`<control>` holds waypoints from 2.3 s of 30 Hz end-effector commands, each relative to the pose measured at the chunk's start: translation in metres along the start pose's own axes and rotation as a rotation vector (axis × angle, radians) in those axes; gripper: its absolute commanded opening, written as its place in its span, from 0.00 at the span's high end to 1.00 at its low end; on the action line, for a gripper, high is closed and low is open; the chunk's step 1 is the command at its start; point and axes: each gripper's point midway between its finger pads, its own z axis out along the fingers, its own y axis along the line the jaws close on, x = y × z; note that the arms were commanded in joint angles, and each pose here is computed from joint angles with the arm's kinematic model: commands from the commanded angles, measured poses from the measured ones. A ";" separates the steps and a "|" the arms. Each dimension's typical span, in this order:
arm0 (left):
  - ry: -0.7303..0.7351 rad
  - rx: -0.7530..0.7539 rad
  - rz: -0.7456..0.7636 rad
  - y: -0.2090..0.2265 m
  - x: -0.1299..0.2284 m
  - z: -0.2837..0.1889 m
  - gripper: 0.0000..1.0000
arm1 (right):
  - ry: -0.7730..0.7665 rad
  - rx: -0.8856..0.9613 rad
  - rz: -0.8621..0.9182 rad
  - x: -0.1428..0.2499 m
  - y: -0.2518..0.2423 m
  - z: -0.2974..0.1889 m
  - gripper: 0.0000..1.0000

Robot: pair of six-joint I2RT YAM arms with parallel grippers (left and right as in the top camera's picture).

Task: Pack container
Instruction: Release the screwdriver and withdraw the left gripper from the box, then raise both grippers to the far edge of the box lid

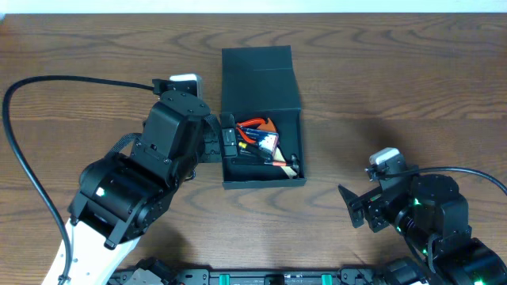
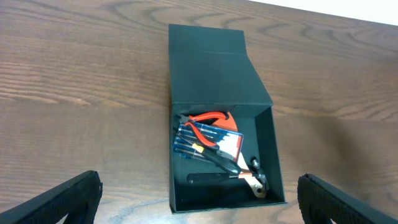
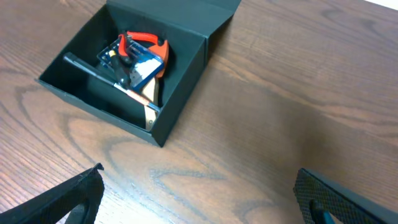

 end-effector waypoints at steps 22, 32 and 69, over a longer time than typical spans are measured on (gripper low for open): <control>-0.037 -0.007 -0.230 0.049 -0.052 0.047 0.13 | -0.020 0.001 0.286 -0.131 -0.047 0.042 0.01; 0.062 -0.016 -0.495 0.128 -0.069 0.142 0.94 | 0.127 -0.034 0.461 -0.141 -0.089 0.146 0.99; 0.656 0.282 -0.917 0.099 0.065 0.338 0.94 | 0.436 -0.298 1.107 -0.027 -0.060 0.360 0.99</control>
